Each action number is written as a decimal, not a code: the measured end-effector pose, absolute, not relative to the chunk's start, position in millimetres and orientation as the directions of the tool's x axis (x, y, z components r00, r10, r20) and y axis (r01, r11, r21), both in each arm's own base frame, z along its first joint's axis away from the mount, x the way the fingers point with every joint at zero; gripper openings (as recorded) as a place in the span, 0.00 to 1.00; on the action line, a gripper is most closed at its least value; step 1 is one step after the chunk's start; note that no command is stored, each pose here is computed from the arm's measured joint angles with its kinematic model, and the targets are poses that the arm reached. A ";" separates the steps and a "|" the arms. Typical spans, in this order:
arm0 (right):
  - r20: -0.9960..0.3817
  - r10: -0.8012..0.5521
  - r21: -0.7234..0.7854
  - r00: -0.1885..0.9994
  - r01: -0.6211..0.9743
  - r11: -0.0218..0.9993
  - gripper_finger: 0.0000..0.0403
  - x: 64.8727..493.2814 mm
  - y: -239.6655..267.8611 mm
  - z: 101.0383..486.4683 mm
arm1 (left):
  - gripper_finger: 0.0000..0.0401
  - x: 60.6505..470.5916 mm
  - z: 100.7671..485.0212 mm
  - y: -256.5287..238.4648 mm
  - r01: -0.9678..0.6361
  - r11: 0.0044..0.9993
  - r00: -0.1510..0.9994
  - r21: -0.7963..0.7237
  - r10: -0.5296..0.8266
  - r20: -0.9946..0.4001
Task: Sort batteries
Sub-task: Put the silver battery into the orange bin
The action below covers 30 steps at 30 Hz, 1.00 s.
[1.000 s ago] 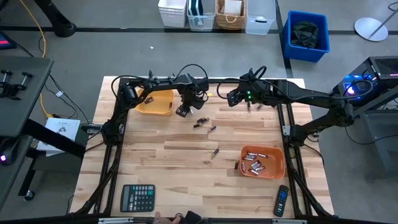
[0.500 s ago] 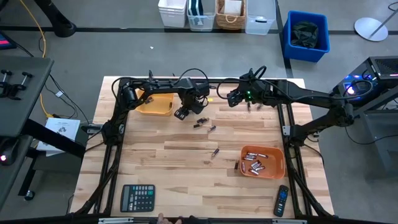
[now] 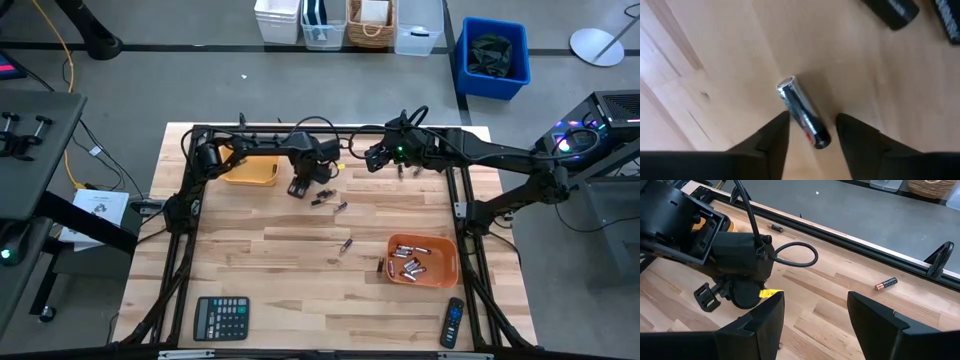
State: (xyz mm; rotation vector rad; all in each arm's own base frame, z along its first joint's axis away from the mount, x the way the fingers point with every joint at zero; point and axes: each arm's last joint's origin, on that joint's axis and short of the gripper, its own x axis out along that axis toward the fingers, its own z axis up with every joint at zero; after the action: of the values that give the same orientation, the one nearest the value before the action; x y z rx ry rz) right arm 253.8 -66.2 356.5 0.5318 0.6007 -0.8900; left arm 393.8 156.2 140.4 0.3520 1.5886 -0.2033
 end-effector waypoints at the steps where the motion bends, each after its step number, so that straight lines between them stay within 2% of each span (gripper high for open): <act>1: -0.677 -0.550 0.177 0.489 0.833 0.524 0.53 253.8 -66.2 356.5 | 0.34 394.1 140.4 155.1 0.328 0.941 -0.020 0.085 0.097 -0.995; 6: -0.677 -0.550 0.176 0.489 0.833 0.524 0.53 253.8 -66.2 356.5 | 0.09 392.7 140.7 153.0 0.221 0.973 -0.036 0.069 0.078 -0.996; 11: -0.667 -0.569 0.143 0.481 0.832 0.536 0.53 253.7 -66.8 357.0 | 0.07 383.9 146.0 158.1 0.082 0.996 -0.072 0.045 0.051 -0.996; 14: -0.642 -0.580 0.142 0.501 0.822 0.552 0.53 252.8 -66.8 361.2 | 0.07 379.7 163.1 163.7 0.008 0.998 -0.023 0.059 0.060 -0.998; 19: -0.555 -0.600 0.197 0.576 0.792 0.579 0.53 248.3 -66.0 377.0 | 0.07 377.9 203.6 166.8 -0.105 0.994 0.173 0.039 0.057 -0.983; 22: -0.516 -0.606 0.213 0.605 0.776 0.594 0.53 243.6 -65.0 384.9 | 0.07 380.4 235.7 162.3 -0.135 0.991 0.352 0.016 0.063 -0.934; 26: -0.470 -0.612 0.253 0.636 0.761 0.597 0.53 231.6 -62.5 396.6 | 0.07 393.2 274.8 144.9 -0.076 0.995 0.617 -0.063 -0.003 -0.787; 30: -0.414 -0.619 0.312 0.667 0.743 0.592 0.53 216.6 -59.3 409.6 | 0.07 415.2 297.4 110.3 0.039 0.993 0.779 -0.116 -0.102 -0.619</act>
State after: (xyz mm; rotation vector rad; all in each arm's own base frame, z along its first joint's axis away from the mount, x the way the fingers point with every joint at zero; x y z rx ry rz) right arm 216.6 -59.3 409.6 0.4886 0.2751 -0.8033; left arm 415.2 110.3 297.4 -0.0985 0.6736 -0.0764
